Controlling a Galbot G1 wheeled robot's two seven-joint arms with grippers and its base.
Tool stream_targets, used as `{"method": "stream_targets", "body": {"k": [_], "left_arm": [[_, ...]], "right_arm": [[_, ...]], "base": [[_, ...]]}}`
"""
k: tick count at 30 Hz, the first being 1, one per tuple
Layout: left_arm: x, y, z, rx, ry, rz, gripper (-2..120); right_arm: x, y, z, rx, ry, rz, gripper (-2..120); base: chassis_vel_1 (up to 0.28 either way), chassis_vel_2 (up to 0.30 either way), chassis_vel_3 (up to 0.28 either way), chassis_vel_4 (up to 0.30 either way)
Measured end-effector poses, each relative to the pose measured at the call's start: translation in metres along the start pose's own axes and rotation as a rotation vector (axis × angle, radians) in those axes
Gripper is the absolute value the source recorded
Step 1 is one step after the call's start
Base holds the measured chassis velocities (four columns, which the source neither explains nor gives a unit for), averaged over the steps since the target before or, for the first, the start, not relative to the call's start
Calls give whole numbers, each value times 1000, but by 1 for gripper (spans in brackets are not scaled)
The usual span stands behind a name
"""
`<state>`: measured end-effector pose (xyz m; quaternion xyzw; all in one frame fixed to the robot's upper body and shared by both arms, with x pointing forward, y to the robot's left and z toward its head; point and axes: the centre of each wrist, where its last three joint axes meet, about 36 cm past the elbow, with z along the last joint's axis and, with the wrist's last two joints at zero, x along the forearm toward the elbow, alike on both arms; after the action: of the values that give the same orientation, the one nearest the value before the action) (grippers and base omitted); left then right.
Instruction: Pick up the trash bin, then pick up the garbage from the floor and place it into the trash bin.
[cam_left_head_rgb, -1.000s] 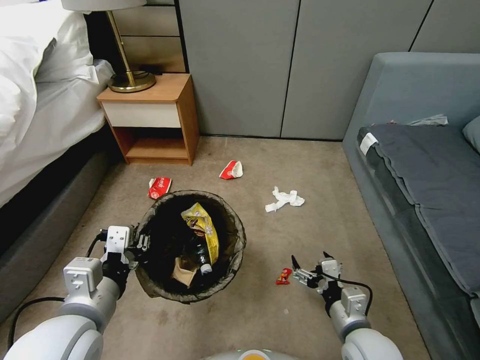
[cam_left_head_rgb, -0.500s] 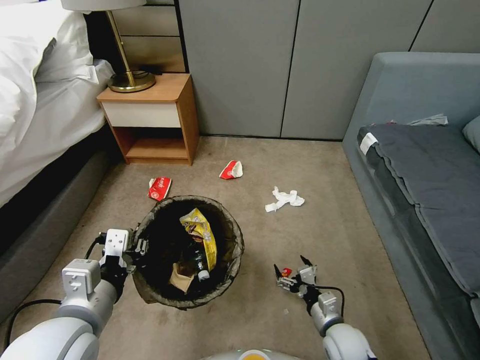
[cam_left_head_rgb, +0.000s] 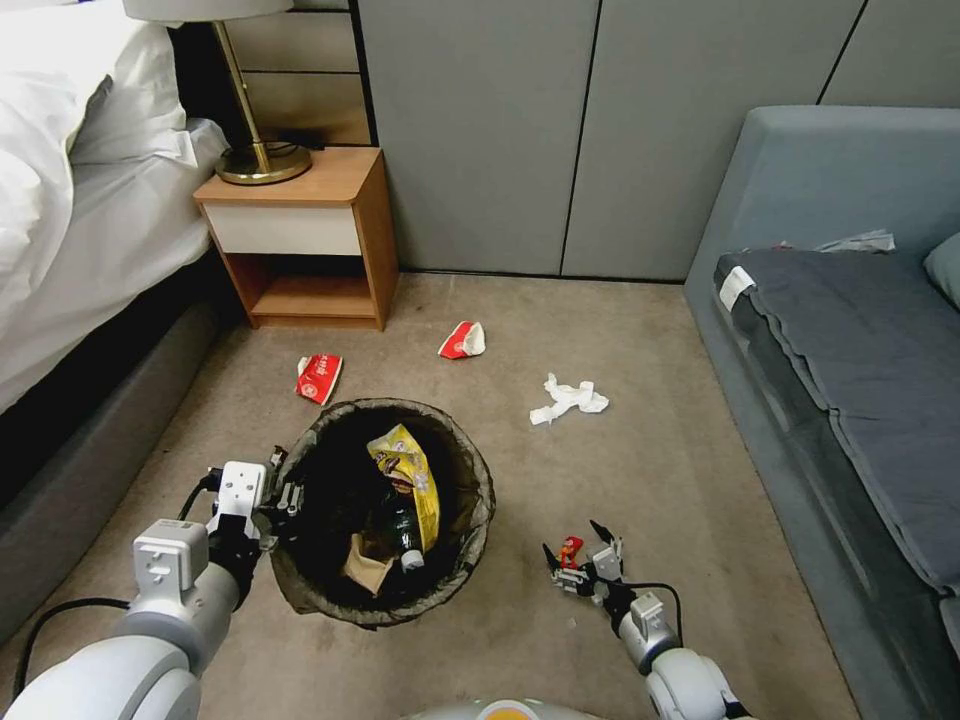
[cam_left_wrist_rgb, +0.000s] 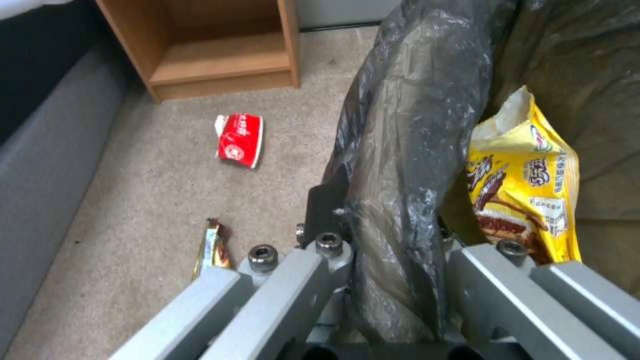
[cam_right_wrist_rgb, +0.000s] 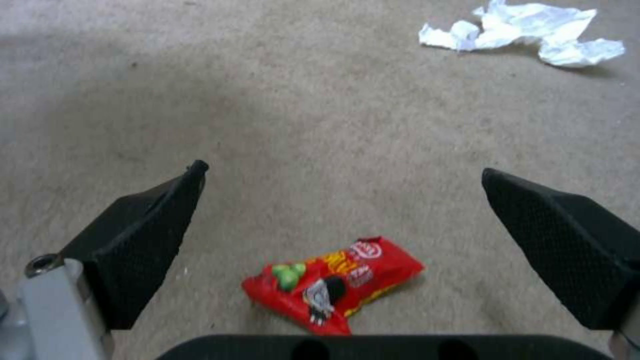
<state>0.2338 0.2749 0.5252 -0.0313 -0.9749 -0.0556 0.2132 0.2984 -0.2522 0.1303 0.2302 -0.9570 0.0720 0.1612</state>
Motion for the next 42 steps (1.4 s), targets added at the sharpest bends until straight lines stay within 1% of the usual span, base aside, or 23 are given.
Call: {"method": "stream_targets", "body": {"k": [10, 18, 23, 30, 33, 42], "left_arm": [[1, -1, 2, -9, 12, -2, 3], [2, 0, 4, -18, 24, -4, 3], [2, 0, 4, -20, 26, -4, 3], [3, 0, 4, -26, 28, -6, 3], [3, 0, 5, -29, 29, -5, 3], [3, 0, 6, -48, 37, -6, 3]], "right_arm": [[10, 1, 3, 1, 8, -17, 100], [22, -5, 4, 24, 6, -52, 100], [31, -16, 0, 32, 6, -71, 100], [33, -28, -3, 39, -2, -81, 100], [33, -39, -2, 59, 6, -96, 100], [25, -48, -5, 66, -12, -97, 100]], "base": [[0, 0, 0, 0], [0, 0, 0, 0], [0, 0, 0, 0], [0, 0, 0, 0], [0, 0, 0, 0], [0, 0, 0, 0]]}}
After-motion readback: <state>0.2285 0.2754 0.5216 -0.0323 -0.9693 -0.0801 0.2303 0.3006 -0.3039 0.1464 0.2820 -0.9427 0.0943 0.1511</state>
